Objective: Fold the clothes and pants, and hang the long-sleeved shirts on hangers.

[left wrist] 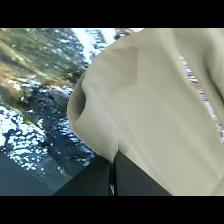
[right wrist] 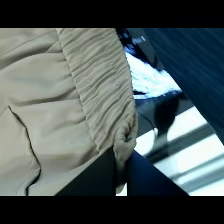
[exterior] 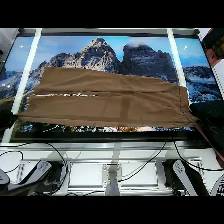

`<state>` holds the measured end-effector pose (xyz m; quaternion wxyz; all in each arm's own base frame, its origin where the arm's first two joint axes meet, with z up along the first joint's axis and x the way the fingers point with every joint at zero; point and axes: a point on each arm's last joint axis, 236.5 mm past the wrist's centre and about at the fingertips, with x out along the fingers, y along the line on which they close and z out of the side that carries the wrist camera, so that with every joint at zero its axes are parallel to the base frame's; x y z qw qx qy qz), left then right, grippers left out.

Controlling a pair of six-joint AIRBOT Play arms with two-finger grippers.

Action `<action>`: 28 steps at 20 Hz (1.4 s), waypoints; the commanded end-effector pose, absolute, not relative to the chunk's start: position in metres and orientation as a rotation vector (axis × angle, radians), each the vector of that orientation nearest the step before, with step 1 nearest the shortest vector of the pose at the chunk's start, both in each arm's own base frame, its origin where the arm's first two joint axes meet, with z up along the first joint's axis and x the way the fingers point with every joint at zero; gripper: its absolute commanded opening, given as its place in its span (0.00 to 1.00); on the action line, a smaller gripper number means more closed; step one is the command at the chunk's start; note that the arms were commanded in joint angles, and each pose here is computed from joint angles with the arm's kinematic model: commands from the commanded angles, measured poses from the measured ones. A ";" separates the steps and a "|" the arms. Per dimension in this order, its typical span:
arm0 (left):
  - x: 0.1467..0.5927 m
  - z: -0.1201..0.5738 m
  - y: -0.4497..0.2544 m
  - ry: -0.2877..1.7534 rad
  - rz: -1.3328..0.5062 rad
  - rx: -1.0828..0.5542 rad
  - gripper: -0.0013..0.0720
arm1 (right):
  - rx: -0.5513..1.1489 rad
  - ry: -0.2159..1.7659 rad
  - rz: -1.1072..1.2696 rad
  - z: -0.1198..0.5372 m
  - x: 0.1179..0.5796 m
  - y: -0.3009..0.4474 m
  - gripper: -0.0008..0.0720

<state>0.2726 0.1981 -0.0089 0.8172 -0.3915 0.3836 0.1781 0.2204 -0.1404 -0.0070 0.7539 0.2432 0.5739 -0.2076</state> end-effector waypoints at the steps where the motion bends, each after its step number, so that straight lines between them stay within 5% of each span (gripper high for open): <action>1: 0.278 0.009 0.206 0.775 0.391 -0.809 0.05 | 0.507 1.274 -0.472 0.009 0.210 -0.142 0.05; 11: 0.429 0.099 0.224 0.550 0.388 -0.565 0.05 | 0.560 0.736 -0.438 0.115 0.331 -0.161 0.05; 17: 0.549 0.041 0.185 0.627 0.282 -0.513 0.05 | 0.689 0.627 -0.440 0.066 0.425 -0.157 0.05; 25: 0.618 -0.004 0.175 0.570 0.288 -0.527 0.06 | 0.842 0.469 -0.484 0.005 0.497 -0.159 0.05; 26: 0.621 -0.001 0.175 0.547 0.289 -0.521 0.12 | 0.845 0.433 -0.483 0.008 0.502 -0.161 0.05; 27: 0.624 0.003 0.174 0.531 0.289 -0.511 0.35 | 0.833 0.413 -0.479 0.012 0.505 -0.162 0.21; 28: 0.626 0.008 0.175 0.524 0.283 -0.499 0.99 | 0.831 0.402 -0.476 0.016 0.506 -0.163 0.74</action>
